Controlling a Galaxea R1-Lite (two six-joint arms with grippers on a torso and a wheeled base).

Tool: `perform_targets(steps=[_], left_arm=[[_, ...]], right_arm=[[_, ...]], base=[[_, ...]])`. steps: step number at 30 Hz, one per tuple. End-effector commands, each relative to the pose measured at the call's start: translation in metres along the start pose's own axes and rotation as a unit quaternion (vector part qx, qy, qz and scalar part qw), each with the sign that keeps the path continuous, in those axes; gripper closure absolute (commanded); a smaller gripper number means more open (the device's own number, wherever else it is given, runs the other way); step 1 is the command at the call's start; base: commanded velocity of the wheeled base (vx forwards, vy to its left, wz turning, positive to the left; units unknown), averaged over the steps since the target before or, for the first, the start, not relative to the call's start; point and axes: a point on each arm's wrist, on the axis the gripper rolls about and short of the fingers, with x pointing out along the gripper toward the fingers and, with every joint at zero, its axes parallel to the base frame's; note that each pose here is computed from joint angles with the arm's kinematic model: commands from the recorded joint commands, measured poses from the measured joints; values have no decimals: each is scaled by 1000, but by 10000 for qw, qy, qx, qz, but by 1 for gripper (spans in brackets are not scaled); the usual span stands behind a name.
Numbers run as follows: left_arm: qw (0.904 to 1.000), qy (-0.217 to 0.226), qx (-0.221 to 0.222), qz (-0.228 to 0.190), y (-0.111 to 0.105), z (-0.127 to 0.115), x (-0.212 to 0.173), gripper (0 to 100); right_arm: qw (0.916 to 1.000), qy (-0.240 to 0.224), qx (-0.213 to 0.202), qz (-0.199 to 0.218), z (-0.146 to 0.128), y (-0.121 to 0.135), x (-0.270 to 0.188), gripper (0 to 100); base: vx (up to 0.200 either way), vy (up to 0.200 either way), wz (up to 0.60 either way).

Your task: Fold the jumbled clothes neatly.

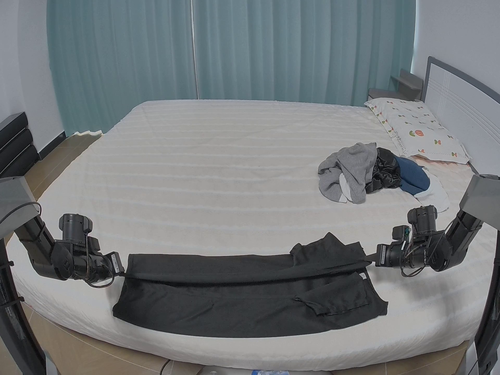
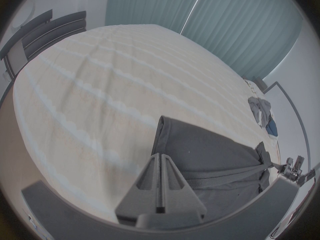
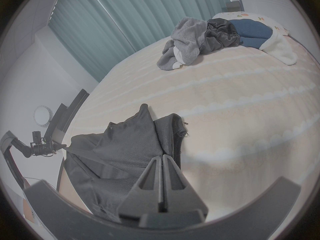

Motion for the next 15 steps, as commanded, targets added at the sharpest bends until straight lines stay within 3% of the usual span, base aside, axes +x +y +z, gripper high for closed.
perform_targets(steps=[1, 5, 6, 7, 15], left_arm=[[9999, 145, 20, 59, 3, -8, 1, 100], [9998, 198, 16, 70, 3, -10, 3, 100], [9997, 212, 13, 75, 3, -11, 3, 0], [9997, 222, 17, 73, 3, -11, 3, 0], [9997, 236, -1, 78, 3, -13, 1, 0]], right_arm=[[9999, 164, -41, 2, -14, -2, 8, 100], [9999, 127, -101, 2, -19, -4, 9, 100], [9998, 144, -108, 5, -20, -4, 9, 100], [9998, 144, -108, 5, -20, -4, 9, 0], [9999, -33, -87, 43, -12, -2, 2, 0]], base=[[0, 0, 0], [0, 0, 0], [0, 0, 0], [0, 0, 0], [0, 0, 0]])
